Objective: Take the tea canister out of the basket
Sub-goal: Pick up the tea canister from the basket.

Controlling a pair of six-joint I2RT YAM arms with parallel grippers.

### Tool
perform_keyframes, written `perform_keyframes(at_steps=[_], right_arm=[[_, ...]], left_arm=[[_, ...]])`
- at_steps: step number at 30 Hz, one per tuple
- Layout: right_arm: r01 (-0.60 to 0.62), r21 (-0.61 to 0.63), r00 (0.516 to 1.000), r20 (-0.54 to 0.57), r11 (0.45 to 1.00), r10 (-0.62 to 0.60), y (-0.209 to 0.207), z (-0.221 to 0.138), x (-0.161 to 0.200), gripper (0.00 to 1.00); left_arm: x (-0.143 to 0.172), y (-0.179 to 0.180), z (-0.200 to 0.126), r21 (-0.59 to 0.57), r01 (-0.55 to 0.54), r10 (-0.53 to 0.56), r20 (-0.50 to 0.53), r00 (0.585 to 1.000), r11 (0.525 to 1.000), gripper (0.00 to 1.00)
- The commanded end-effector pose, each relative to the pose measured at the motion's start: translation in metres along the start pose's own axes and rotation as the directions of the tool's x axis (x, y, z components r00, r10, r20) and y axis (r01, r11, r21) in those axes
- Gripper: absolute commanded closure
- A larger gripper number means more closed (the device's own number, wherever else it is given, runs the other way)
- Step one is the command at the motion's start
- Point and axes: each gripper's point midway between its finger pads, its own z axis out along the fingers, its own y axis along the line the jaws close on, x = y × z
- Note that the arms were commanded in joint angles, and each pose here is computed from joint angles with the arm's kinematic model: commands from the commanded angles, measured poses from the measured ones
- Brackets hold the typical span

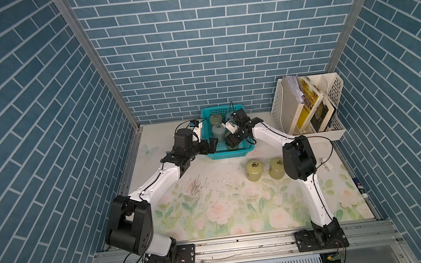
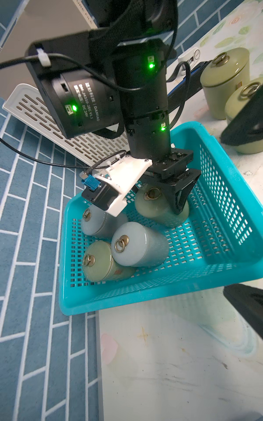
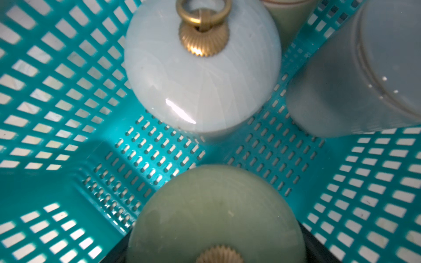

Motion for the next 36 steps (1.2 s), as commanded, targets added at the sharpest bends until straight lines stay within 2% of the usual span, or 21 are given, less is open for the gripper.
perform_keyframes(at_steps=[1, 2, 4, 7, 9, 12, 13, 18, 23, 26, 30, 36], right_arm=[[0.001, -0.023, 0.999, 0.04, 1.0, 0.0, 0.009, -0.01, -0.016, 0.46], [0.007, -0.021, 0.999, 0.053, 1.0, -0.006, 0.011, -0.014, -0.021, 0.48], [0.018, -0.016, 0.996, 0.084, 1.0, -0.016, 0.015, -0.025, -0.032, 0.6], [0.011, -0.014, 0.991, 0.13, 1.0, -0.009, 0.023, -0.042, -0.048, 0.85], [0.015, -0.014, 0.987, 0.163, 1.0, -0.012, 0.031, -0.055, -0.058, 0.99], [0.028, 0.0, 0.976, 0.215, 1.0, -0.027, 0.04, -0.073, -0.075, 1.0], [0.036, 0.003, 0.965, 0.259, 0.999, -0.036, 0.045, -0.093, -0.088, 1.0], [0.072, 0.019, 0.936, 0.345, 0.997, -0.074, 0.066, -0.137, -0.118, 1.0], [0.115, -0.02, 0.907, 0.41, 0.993, -0.097, 0.098, -0.178, -0.13, 1.0], [0.172, -0.055, 0.895, 0.427, 0.984, -0.132, 0.131, -0.197, -0.121, 1.0], [0.235, -0.102, 0.883, 0.438, 0.967, -0.169, 0.17, -0.208, -0.089, 1.0], [0.222, -0.121, 0.907, 0.389, 0.968, -0.159, 0.18, -0.196, -0.032, 1.0]], left_arm=[[-0.007, -0.004, -0.009, 0.001, -0.02, 0.02, 0.023, 1.0, 1.0, 0.0], [-0.008, -0.004, -0.01, 0.002, -0.022, 0.022, 0.024, 0.999, 1.0, 0.0], [-0.013, -0.004, -0.016, -0.006, -0.045, 0.045, 0.036, 0.998, 0.999, 0.0], [-0.027, 0.014, -0.038, -0.032, -0.018, 0.021, 0.114, 0.993, 0.999, 0.0], [-0.034, 0.023, -0.049, -0.049, -0.023, 0.029, 0.126, 0.992, 0.999, 0.0], [-0.034, 0.032, -0.054, -0.114, -0.064, 0.072, 0.07, 0.995, 0.991, 0.0], [-0.033, 0.032, -0.056, -0.115, -0.067, 0.075, 0.067, 0.995, 0.991, 0.0], [-0.039, 0.033, -0.078, -0.112, -0.047, 0.061, 0.125, 0.99, 0.993, 0.0], [-0.042, 0.034, -0.095, -0.125, -0.047, 0.065, 0.144, 0.988, 0.991, 0.0], [-0.04, 0.036, -0.1, -0.12, -0.036, 0.054, 0.152, 0.987, 0.992, 0.0], [-0.033, 0.036, -0.1, -0.088, -0.016, 0.028, 0.137, 0.99, 0.996, 0.0], [-0.015, 0.044, -0.101, -0.131, -0.016, 0.026, 0.079, 0.997, 0.991, 0.0]])
